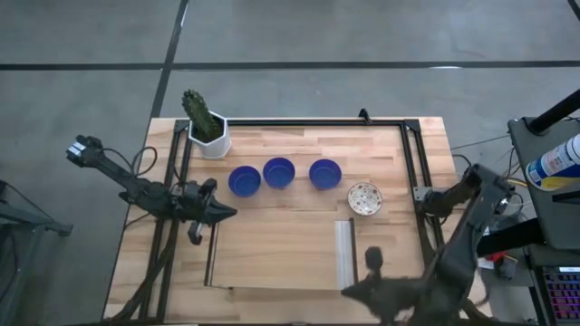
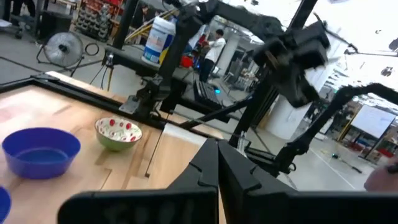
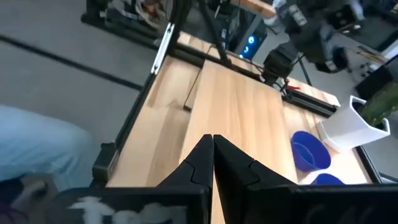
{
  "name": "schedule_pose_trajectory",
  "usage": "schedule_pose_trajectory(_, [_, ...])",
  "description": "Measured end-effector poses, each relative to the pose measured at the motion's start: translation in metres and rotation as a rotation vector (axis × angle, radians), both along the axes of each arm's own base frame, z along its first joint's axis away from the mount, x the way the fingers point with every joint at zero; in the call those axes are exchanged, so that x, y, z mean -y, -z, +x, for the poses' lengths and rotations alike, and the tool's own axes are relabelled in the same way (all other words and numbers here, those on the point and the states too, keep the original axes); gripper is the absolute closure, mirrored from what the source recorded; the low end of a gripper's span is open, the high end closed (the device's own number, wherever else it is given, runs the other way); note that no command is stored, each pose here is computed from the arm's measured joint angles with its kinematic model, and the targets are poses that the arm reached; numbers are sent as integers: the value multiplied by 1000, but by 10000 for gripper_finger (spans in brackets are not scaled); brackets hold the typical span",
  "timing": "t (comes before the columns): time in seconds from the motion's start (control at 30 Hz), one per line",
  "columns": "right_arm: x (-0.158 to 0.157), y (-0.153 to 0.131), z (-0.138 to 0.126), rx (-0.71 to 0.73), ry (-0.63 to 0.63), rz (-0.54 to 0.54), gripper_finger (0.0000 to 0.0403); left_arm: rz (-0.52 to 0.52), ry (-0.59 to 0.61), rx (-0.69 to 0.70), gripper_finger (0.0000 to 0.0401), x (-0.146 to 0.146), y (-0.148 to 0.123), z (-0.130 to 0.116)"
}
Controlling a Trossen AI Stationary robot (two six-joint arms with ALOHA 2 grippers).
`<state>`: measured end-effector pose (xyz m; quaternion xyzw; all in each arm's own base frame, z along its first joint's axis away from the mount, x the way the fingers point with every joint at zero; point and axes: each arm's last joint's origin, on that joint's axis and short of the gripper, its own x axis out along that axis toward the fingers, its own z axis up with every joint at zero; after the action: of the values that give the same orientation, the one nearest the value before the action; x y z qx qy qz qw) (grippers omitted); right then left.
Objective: Pick & Place Mini bowls
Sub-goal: Put the bottom right green bowl on the shelf
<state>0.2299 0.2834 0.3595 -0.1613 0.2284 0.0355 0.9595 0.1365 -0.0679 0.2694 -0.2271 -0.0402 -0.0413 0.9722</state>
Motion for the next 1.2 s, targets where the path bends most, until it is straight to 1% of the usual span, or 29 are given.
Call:
schedule_pose_trajectory(0.17, [-41,8,23,-25,-25,-54,394,7,-1,1,401,0,0,0])
schedule_pose_trajectory(0.3, [-74,21,32,-73,-49,-121,394,6,-2,4,401,0,-1,-1])
schedule_pose_trajectory(0.4, [-93,34,36,-123,-28,-143,393,11,-3,0,401,-1,0,-1])
schedule_pose_trajectory(0.5, [-105,50,39,-183,14,-162,383,12,-3,0,401,-1,0,-1])
schedule_pose_trajectory(0.6, [-110,75,42,-236,38,-154,364,7,-3,8,401,-1,-1,-2])
schedule_pose_trajectory(0.67, [-111,85,45,-281,73,-83,347,5,-4,11,401,-2,-2,-3])
schedule_pose_trajectory(0.77, [-111,96,49,-316,110,-33,315,0,-4,18,401,-2,-3,-3])
schedule_pose_trajectory(0.97, [-111,124,54,-390,157,-97,252,-2,-3,22,401,-3,-4,-4])
schedule_pose_trajectory(1.03, [-110,129,56,-391,180,-93,234,-3,-3,24,401,-3,-4,-4])
schedule_pose_trajectory(1.13, [-107,143,61,-404,223,-108,217,-3,-3,24,401,-3,-4,-5])
schedule_pose_trajectory(1.2, [-108,153,64,-410,233,-128,214,-4,-3,25,401,-3,-5,-5])
